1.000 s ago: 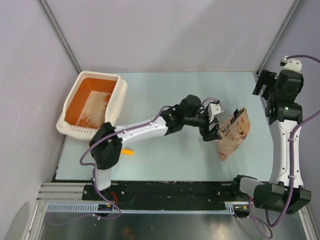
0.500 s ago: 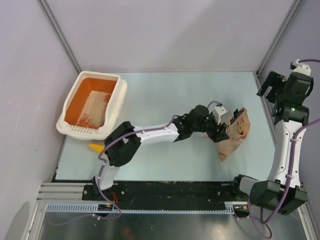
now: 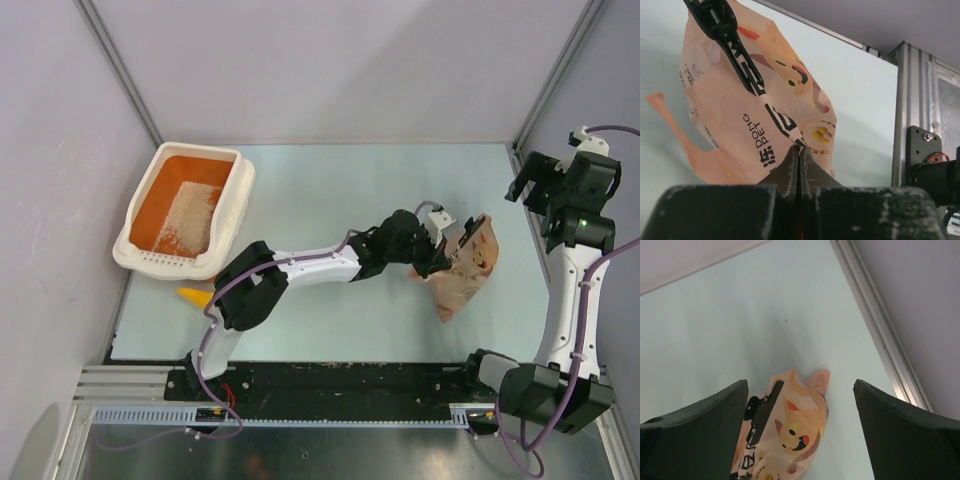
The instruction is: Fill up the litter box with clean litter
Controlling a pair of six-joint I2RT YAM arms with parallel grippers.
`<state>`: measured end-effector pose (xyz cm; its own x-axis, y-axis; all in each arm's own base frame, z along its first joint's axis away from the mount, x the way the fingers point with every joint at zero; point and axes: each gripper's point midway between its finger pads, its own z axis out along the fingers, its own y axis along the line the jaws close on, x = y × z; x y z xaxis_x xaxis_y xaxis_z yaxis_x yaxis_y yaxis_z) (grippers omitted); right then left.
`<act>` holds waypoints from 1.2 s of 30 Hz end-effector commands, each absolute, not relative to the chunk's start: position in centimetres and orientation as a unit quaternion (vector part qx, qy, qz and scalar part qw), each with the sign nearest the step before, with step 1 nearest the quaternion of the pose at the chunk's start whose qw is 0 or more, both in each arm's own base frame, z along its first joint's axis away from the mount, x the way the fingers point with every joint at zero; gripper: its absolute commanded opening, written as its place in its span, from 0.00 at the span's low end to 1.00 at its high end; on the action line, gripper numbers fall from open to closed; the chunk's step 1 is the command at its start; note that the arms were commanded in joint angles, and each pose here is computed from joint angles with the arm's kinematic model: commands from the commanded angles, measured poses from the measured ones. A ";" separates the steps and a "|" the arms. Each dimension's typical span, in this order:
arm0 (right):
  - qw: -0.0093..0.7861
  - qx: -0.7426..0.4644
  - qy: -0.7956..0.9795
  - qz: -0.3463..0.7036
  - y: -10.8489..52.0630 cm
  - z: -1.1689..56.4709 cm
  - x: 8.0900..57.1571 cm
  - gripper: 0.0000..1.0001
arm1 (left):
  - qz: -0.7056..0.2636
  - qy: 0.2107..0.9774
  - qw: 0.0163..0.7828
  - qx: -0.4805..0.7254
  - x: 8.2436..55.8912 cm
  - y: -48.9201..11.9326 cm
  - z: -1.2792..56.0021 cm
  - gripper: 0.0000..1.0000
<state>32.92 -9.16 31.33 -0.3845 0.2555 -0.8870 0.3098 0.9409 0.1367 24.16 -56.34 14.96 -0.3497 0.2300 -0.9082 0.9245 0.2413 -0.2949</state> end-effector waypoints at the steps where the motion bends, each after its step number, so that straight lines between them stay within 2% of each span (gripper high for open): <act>1: 0.543 0.152 0.826 0.007 -8.0 32.1 33.2 0.91 | -0.442 0.654 0.429 0.439 26.5 -53.4 20.1 0.00; 5: 0.538 0.118 0.833 0.057 -6.1 31.7 34.2 0.88 | -0.420 0.651 0.429 0.465 28.0 -49.8 21.7 0.00; 9: 0.515 0.005 0.847 0.135 -1.4 30.6 34.2 0.89 | -0.390 0.646 0.409 0.513 28.7 -45.7 21.6 0.00; 13: 0.483 -0.118 0.856 0.144 2.9 28.8 33.4 0.92 | -0.321 0.644 0.422 0.552 29.9 -39.9 21.2 0.00; 19: 0.477 -0.137 0.846 0.196 6.1 28.1 35.6 0.93 | -0.249 0.657 0.420 0.574 31.9 -34.2 20.6 0.00; 24: 0.472 -0.168 0.841 0.203 8.2 27.3 37.0 0.95 | -0.231 0.686 0.417 0.549 33.6 -31.9 20.0 0.00; 26: 0.466 -0.186 0.839 0.210 9.5 27.1 37.0 0.95 | -0.234 0.692 0.415 0.542 33.9 -32.3 19.9 0.29; 28: 0.466 -0.197 0.837 0.206 9.9 26.9 37.2 0.96 | -0.257 0.695 0.403 0.538 33.9 -33.1 19.4 0.54; 31: 0.468 -0.200 0.836 0.206 10.2 27.0 37.3 0.97 | -0.278 0.700 0.393 0.528 34.5 -34.4 19.2 0.62; 36: 0.460 -0.200 0.841 0.203 10.1 26.7 37.0 0.97 | -0.305 0.689 0.389 0.531 35.6 -36.4 19.3 0.63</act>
<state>36.47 10.18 25.03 -0.5542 -0.1293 -0.8223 -0.5007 0.8409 0.2052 35.06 -33.97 17.09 -0.1707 0.5586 -0.8117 0.9511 0.3088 0.0124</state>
